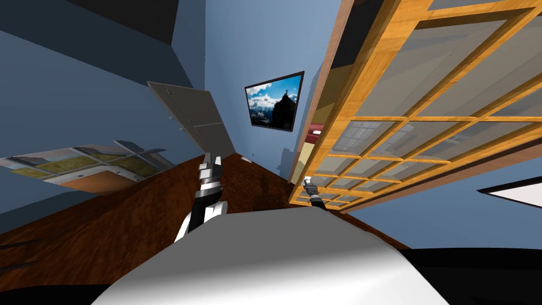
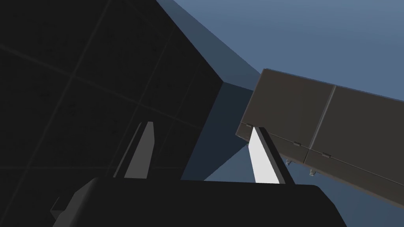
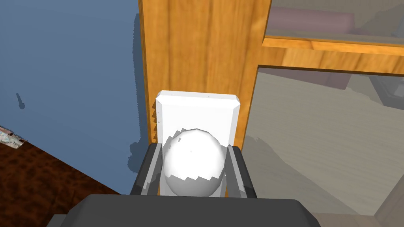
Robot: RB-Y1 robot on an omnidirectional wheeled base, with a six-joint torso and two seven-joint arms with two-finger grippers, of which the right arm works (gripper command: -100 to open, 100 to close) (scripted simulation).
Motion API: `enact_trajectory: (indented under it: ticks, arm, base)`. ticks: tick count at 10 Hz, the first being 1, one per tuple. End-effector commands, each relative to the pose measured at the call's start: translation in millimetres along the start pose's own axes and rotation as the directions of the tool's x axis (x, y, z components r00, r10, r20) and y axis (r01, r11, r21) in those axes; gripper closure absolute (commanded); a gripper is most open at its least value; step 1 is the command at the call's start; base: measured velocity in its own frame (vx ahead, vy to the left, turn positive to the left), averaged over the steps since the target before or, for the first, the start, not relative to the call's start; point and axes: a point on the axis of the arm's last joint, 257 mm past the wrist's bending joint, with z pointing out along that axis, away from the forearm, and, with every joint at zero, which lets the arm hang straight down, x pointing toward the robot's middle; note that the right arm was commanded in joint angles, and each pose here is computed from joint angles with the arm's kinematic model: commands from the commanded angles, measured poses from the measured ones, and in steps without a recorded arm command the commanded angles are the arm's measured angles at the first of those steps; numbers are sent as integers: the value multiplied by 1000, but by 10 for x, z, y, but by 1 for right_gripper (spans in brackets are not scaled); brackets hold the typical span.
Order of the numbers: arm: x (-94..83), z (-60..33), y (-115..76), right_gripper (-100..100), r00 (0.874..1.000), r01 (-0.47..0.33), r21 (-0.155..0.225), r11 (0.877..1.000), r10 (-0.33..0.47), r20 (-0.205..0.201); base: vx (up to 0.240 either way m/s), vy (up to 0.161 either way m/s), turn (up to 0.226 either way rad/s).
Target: Pull the door open
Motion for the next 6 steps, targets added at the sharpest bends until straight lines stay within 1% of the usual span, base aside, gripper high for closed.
enact_trajectory:
  ticks: [1, 2, 3, 6]
  arm:
    - [0, 0, 0, 100, 1000, 0, 0, 1000, 0, 0]
    - [-18, -76, -33, 100, 1000, -1, 31, 1000, 1, 3]
    - [-13, -106, -40, 100, 1000, 0, 45, 999, 0, 1]
    - [4, -248, -78, 100, 1000, -1, 110, 994, 2, -3]
  base:
    - [-114, -24, 27]
    - [-167, -26, 121]
    - [-258, -53, 105]
    - [-273, -51, 107]
